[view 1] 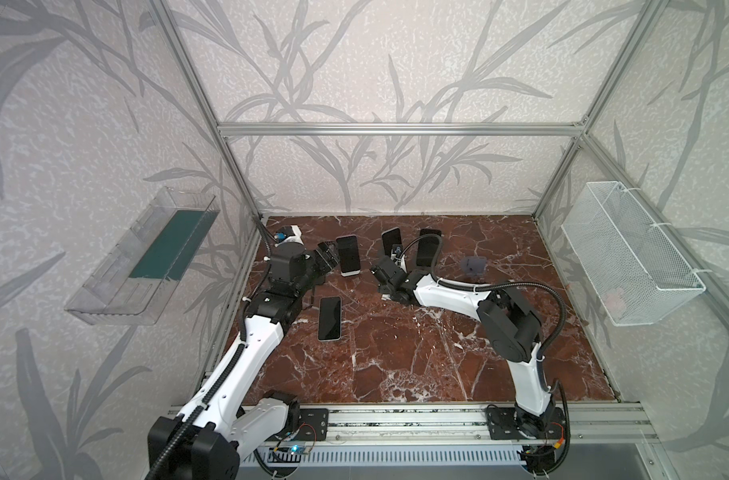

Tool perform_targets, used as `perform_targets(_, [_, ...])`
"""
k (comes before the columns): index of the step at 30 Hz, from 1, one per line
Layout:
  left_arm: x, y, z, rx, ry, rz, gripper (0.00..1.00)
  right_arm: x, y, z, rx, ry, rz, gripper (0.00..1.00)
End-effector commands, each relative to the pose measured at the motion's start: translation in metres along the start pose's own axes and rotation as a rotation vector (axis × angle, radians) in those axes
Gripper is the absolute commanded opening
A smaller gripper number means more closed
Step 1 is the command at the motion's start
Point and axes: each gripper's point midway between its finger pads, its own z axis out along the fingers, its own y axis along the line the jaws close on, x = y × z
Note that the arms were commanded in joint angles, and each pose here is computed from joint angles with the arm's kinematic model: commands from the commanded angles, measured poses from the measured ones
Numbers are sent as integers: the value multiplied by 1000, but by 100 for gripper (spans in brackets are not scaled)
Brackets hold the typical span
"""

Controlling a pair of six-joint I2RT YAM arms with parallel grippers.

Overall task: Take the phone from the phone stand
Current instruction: 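Close the right gripper on the empty white stand, then carry the white stand toward the table centre and set it down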

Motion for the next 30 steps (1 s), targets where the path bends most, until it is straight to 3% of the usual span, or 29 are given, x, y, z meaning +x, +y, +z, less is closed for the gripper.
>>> perform_targets(1, [-5,-7,1,40,-6,-19,80,-12,-7,-16,-12,-71,-18,66])
perform_targets(3, [-3,-6,3,40,-1,-19,80,-13,-10,-21,-32,-93,-34,59])
perform_targets(9, [-3,-2,8,39,10,-43,80,-11,-3,-50,-158,-112,-123,51])
perform_targets(15, [-1,-3,10,53,20,-48,80,2,-10,-84,-277,-83,-185,51])
perform_targets(21, [6,-15,16,125,63,-66,80,27,-12,-93,-338,-14,-216,52])
perform_targets(30, [14,-14,22,129,90,-84,81,76,-25,-86,-290,129,-194,52])
